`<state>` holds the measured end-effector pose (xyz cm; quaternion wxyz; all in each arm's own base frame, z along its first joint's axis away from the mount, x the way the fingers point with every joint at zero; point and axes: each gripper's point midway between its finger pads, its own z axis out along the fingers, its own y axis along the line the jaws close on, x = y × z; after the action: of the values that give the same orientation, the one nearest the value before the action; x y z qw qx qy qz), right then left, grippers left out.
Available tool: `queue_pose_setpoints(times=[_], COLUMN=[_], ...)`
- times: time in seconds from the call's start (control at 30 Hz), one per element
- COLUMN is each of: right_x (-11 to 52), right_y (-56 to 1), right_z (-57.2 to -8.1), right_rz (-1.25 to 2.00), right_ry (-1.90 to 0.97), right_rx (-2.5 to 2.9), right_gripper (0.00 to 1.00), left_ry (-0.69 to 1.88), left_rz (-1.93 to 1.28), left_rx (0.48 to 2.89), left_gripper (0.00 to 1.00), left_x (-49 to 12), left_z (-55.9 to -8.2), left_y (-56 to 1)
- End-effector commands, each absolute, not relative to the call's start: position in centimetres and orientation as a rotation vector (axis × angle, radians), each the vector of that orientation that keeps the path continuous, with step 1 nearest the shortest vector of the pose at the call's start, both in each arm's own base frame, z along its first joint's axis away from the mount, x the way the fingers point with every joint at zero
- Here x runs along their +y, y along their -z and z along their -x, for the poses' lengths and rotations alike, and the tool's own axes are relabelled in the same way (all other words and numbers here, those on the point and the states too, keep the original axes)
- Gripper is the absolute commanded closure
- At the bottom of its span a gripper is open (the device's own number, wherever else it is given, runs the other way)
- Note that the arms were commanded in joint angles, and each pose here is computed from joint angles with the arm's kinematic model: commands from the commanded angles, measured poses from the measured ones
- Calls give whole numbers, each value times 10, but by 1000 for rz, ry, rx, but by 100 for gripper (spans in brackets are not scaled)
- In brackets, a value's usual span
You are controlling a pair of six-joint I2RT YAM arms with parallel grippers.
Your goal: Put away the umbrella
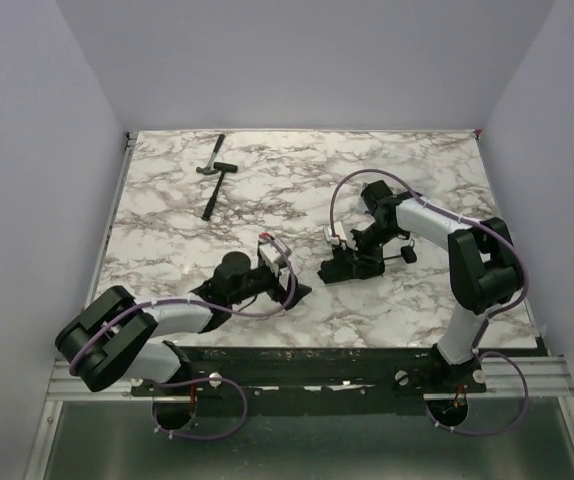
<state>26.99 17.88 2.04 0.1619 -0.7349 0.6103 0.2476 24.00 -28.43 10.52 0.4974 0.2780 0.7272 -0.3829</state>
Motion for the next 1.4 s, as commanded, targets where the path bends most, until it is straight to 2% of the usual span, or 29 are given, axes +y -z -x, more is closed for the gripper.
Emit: queue_pose_setpoints(times=[0.0,0.17,0.33,0.53,0.6,0.67,0.77,0.83,0.93,1.03,1.17,1.27,1.37], right_x=[129,133,132,132,132,134,138,142,147,154,159,150,142], right_y=[32,33,38,38,39,39,40,41,42,23,-48,-107,-148], right_z=[-168,-165,-162,-165,-166,-169,-176,-182,-199,-229,-286,-318,-324], right_rz=[2180,2158,2154,2151,2149,2139,2112,2088,2035,1954,1774,1681,1678], right_ry=[-1084,-1171,-1210,-1184,-1184,-1178,-1154,-1126,-1012,-893,-790,-653,-533], right_rx=[2308,2355,2382,2392,2394,2397,2398,2395,2388,2305,2092,1926,1750], right_gripper=[88,88,88,88,88,88,87,84,73,50,23,19,17], left_ry=[772,578,446,382,390,424,499,551,630,737,898,1008,1082], left_rz=[-1142,-1414,-1604,-1699,-1722,-1744,-1752,-1754,-1770,-1744,-1604,-1475,-1381], left_rx=[1465,1414,1367,1383,1413,1460,1544,1599,1719,1934,2267,2456,2552], left_gripper=[3,3,4,10,17,32,64,77,90,91,92,92,92], left_x=[-316,-335,-363,-376,-377,-378,-377,-375,-368,-353,-325,-311,-304], left_z=[-193,-180,-191,-203,-201,-197,-187,-178,-165,-154,-142,-135,-135], left_y=[-109,-77,-58,-34,-25,-18,-8,-1,15,38,68,83,90])
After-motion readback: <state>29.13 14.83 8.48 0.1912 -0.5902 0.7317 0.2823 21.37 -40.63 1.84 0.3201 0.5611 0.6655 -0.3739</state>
